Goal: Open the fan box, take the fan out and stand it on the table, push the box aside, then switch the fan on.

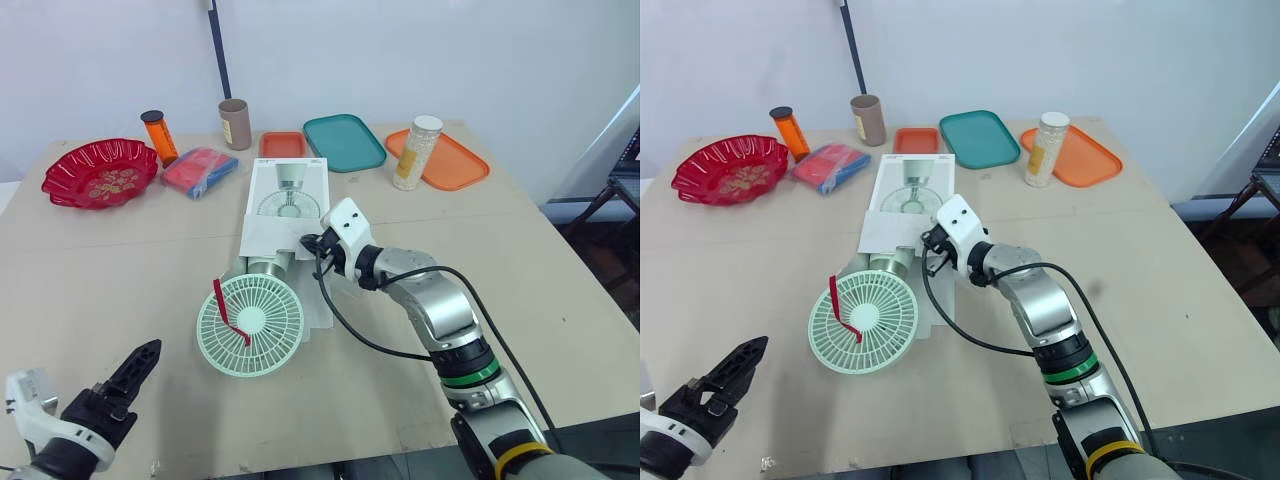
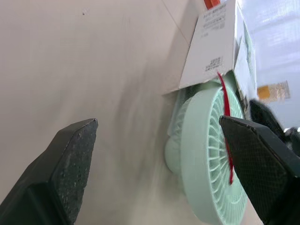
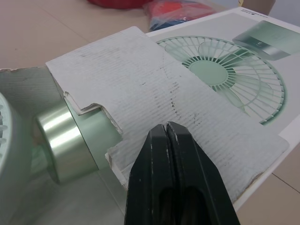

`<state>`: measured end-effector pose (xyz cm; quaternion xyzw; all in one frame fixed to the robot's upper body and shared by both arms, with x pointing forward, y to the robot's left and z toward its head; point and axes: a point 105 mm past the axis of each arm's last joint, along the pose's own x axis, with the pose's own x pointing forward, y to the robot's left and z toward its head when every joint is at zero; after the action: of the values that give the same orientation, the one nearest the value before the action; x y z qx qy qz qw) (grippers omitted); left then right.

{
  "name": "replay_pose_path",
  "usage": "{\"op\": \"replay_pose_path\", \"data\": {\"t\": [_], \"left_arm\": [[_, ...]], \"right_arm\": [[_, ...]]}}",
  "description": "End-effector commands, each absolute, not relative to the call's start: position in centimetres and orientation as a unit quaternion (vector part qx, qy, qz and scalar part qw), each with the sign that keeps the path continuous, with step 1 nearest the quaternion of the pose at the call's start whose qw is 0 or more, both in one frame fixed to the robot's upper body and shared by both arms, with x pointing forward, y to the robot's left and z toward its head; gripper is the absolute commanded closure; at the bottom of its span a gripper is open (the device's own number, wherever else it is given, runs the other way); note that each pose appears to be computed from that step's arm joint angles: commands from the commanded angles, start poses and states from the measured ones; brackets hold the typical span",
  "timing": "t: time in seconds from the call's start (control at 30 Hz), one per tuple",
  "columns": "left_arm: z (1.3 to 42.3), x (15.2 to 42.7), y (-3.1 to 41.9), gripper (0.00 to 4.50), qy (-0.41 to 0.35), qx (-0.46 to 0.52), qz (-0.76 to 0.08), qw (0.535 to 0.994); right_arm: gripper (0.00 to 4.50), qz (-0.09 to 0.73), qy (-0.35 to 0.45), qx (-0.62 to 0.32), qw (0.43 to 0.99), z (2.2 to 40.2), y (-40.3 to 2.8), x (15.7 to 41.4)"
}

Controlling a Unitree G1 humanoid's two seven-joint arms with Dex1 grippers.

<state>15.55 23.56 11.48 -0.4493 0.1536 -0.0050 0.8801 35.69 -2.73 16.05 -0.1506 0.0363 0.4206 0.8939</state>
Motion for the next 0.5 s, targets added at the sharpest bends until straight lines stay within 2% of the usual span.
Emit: {"op": "replay_pose_path", "data": {"t": [0.03, 0.2, 0.43, 0.5], "left_arm": [[11.8, 15.8, 25.4, 0.08, 0.165, -0.359, -0.035, 0.918], [12.2, 16.9, 27.0, 0.08, 0.172, -0.308, -0.069, 0.933], [11.4, 17.3, 26.7, 0.08, 0.215, -0.065, -0.18, 0.958], [11.3, 17.6, 26.7, 0.08, 0.212, -0.035, -0.198, 0.956]], "right_arm": [[4.5, 0.428, 0.061, -0.148, 0.89, 14.5, -2.8, 35.5], [4.5, 0.431, 0.039, -0.142, 0.89, 15.8, -2.8, 35.6], [4.5, 0.436, 0.028, -0.136, 0.889, 16.6, -2.8, 35.5], [4.5, 0.443, 0.019, -0.131, 0.887, 17.2, -2.7, 35.3]]}}
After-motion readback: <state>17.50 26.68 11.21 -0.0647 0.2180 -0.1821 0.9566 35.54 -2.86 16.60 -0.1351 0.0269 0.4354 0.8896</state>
